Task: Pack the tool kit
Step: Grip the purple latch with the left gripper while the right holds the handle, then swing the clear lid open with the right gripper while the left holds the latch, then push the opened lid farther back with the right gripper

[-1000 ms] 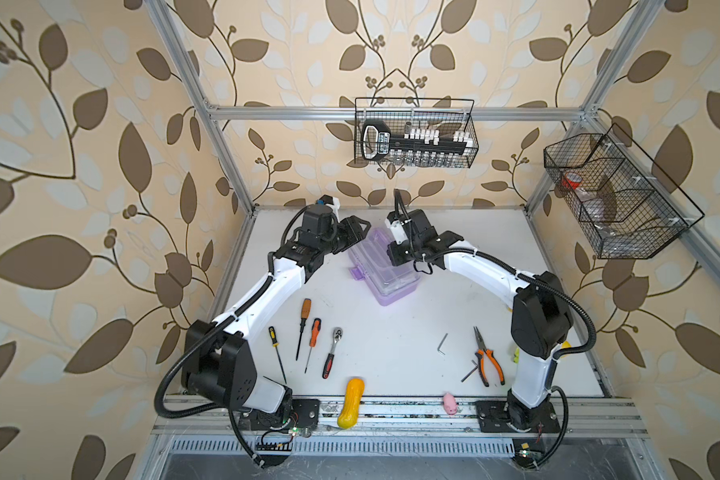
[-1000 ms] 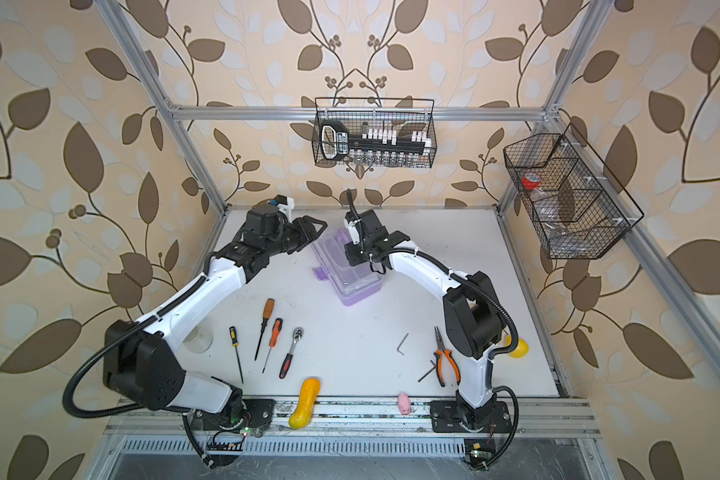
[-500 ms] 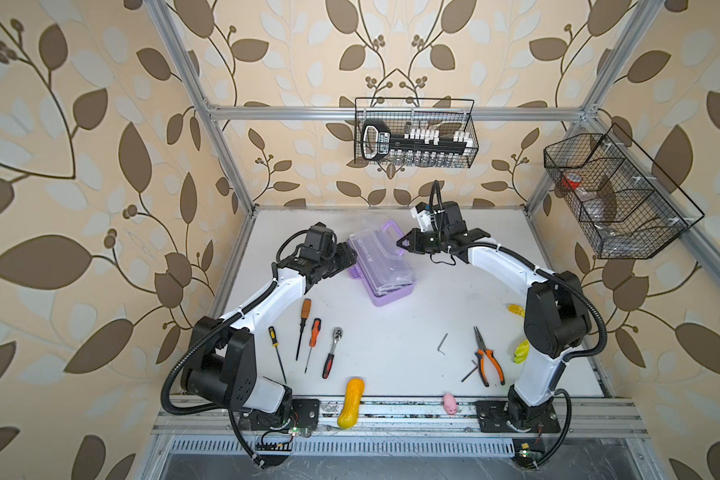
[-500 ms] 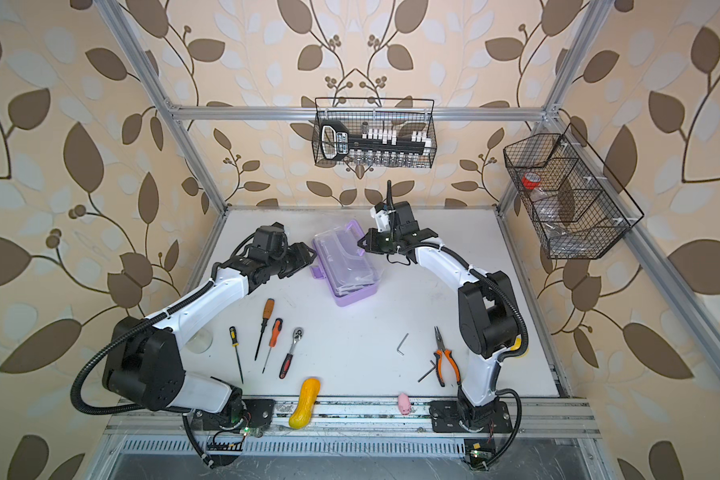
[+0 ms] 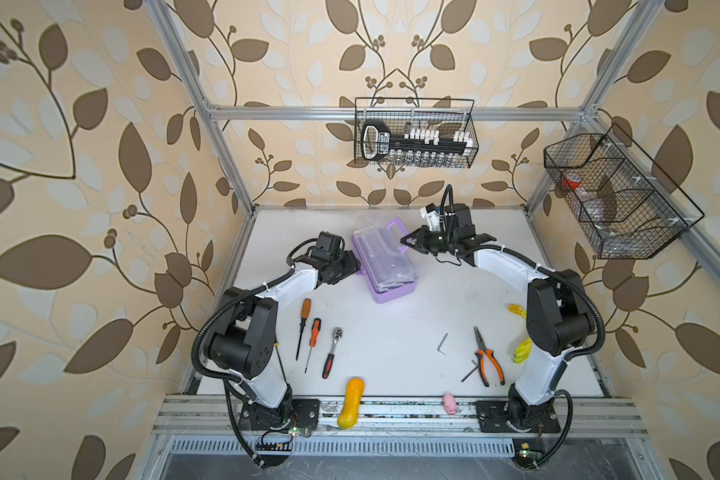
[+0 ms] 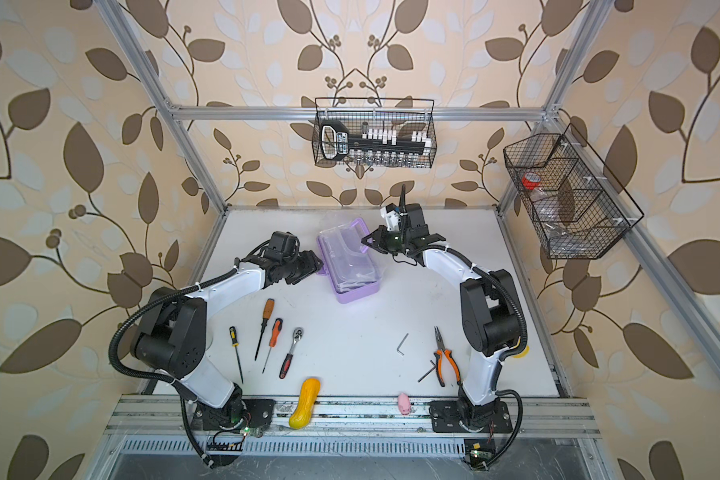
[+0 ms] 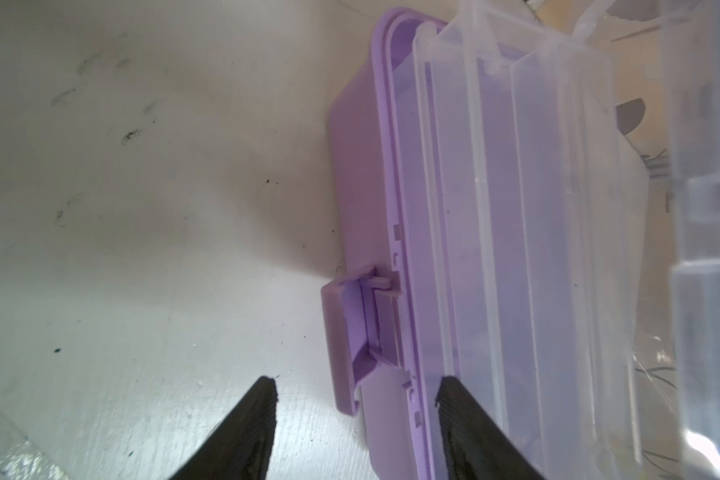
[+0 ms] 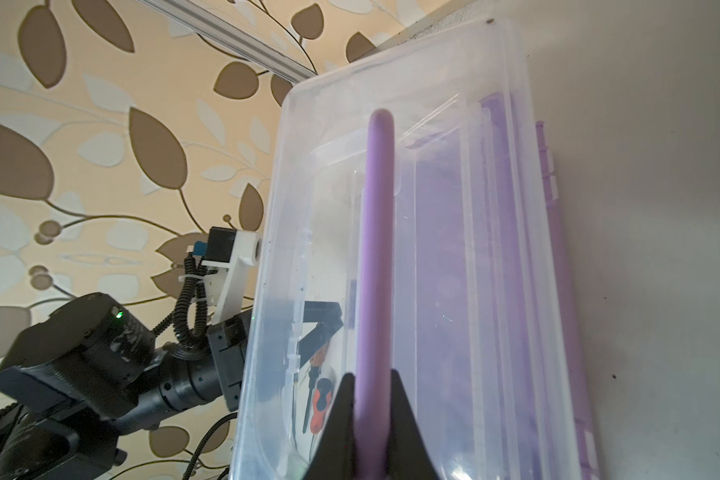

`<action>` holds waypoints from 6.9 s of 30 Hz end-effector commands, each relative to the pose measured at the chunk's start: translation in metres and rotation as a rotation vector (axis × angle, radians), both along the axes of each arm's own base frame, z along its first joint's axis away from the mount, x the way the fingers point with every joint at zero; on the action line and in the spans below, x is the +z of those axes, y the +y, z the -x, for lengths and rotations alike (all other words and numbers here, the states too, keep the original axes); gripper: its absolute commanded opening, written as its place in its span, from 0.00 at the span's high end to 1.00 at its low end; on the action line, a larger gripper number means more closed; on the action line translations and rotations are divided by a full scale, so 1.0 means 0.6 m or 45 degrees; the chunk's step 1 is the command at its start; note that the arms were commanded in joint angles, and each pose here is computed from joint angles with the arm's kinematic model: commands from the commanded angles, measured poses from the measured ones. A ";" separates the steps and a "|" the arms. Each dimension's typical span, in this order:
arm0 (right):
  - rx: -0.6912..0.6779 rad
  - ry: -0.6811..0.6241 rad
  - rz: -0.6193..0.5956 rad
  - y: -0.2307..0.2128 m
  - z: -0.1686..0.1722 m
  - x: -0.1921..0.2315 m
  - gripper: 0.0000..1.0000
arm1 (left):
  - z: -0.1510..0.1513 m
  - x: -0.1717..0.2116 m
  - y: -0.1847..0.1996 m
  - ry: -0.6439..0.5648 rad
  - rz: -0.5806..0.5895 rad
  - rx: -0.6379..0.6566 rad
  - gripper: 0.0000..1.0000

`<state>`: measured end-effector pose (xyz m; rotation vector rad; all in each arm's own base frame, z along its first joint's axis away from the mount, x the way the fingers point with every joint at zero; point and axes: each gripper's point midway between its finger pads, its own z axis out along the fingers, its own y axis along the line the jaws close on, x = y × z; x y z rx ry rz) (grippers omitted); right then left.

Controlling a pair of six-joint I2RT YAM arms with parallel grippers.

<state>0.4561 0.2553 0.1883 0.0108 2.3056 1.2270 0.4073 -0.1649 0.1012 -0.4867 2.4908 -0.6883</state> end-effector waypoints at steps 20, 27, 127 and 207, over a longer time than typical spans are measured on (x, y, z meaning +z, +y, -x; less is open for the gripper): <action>0.017 -0.100 0.024 -0.006 0.007 0.027 0.82 | -0.059 -0.021 -0.024 -0.011 0.056 0.003 0.58; -0.016 -0.107 0.152 -0.024 0.006 0.010 0.72 | -0.060 -0.031 -0.024 0.005 0.051 0.003 0.73; -0.373 -0.283 0.213 -0.184 0.046 -0.013 0.10 | -0.048 -0.006 -0.036 -0.010 0.054 -0.100 0.76; -0.745 -0.461 0.702 -0.320 0.148 0.089 0.26 | 0.046 0.161 0.015 -0.184 -0.012 -0.059 0.50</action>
